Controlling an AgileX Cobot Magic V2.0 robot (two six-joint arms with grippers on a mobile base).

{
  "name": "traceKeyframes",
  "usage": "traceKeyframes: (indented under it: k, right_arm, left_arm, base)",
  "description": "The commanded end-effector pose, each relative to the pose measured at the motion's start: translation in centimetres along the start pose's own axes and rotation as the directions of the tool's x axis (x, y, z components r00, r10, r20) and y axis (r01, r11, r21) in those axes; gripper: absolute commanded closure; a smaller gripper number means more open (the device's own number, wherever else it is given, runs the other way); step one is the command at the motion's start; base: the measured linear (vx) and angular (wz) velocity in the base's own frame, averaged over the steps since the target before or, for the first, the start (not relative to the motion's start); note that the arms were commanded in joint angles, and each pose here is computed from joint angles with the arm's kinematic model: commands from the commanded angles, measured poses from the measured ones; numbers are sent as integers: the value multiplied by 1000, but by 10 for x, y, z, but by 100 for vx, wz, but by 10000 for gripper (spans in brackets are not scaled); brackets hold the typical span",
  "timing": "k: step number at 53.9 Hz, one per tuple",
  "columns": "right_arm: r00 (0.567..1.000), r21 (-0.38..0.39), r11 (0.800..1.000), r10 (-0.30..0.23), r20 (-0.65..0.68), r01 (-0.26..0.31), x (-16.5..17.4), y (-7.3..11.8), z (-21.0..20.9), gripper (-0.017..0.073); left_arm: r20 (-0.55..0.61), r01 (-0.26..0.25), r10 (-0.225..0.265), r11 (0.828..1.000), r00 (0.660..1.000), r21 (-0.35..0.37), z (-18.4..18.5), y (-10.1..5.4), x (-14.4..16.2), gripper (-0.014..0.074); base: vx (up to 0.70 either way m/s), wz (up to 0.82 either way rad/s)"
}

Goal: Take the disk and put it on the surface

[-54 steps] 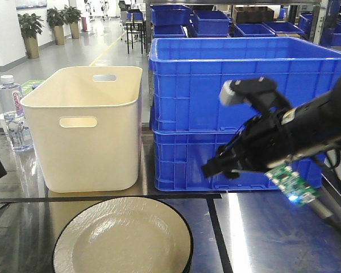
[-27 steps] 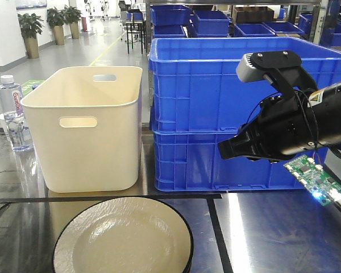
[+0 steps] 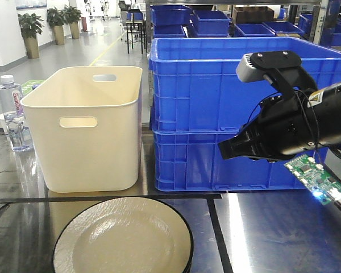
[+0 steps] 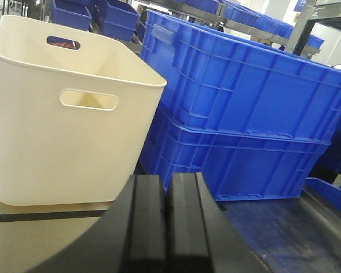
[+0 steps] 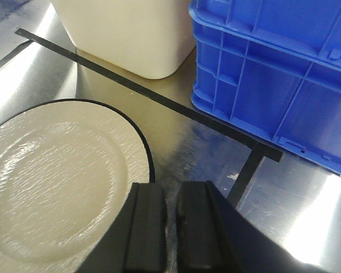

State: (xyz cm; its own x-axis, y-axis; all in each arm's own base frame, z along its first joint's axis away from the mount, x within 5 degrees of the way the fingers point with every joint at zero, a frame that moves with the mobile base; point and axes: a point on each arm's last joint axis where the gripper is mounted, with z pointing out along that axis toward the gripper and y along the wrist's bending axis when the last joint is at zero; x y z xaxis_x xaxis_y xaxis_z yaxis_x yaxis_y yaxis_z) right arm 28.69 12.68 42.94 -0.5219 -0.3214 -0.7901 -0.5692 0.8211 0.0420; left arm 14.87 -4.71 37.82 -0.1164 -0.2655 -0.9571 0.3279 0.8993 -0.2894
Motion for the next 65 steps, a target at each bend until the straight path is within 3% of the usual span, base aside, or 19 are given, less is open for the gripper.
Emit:
traceKeyframes:
  k: [1, 6, 11, 16, 25, 35, 40, 45, 48, 51, 65]
  right_arm:
    - [992, 24, 1000, -12, 129, 9, -14, 2, -24, 397]
    - [992, 24, 1000, -12, 129, 9, -14, 2, -24, 397]
    - [992, 24, 1000, -12, 129, 9, -14, 2, -24, 397]
    - [992, 24, 1000, -12, 129, 9, -14, 2, -24, 397]
    - [992, 24, 1000, -12, 129, 9, -14, 2, -24, 397]
    - [992, 24, 1000, -12, 129, 9, -14, 2, -24, 397]
    - [992, 24, 1000, -12, 129, 9, -14, 2, -24, 397]
    - [992, 23, 1000, -11, 127, 9, -14, 2, -24, 396]
    - [992, 23, 1000, -11, 127, 9, -14, 2, -24, 396]
    - [992, 24, 1000, -12, 126, 9, -14, 2, -23, 397]
    - [992, 22, 1000, -10, 123, 7, -14, 2, -22, 397]
  left_arm:
    - [62, -65, 66, 998, 996, -22, -3, -1, -13, 603]
    - [61, -132, 134, 990, 989, -39, -10, 0, -10, 601]
    - [72, -133, 137, 989, 988, -59, -25, 4, 0, 601]
    - [111, -175, 184, 981, 977, -90, -44, 10, 18, 601]
    - [187, -313, 338, 938, 922, -151, -81, 22, 62, 601]
    - [166, -314, 372, 902, 913, -297, -105, 40, 107, 601]
    - [155, -289, 357, 894, 921, -341, -108, 49, 133, 601]
    - [86, -232, 276, 910, 957, -345, -100, 62, 165, 601]
    - [-14, -219, 228, 914, 973, -342, -100, 64, 171, 601]
    - [-40, -201, 199, 918, 979, -343, -100, 64, 174, 601]
    - [-51, -202, 196, 917, 979, -344, -100, 65, 175, 601]
  base:
    - [0, 0]
    - [0, 0]
    - [0, 0]
    - [0, 0]
    - [0, 0]
    - [0, 1]
    - [0, 0]
    - [0, 0]
    - [0, 0]
    - [0, 0]
    - [0, 0]
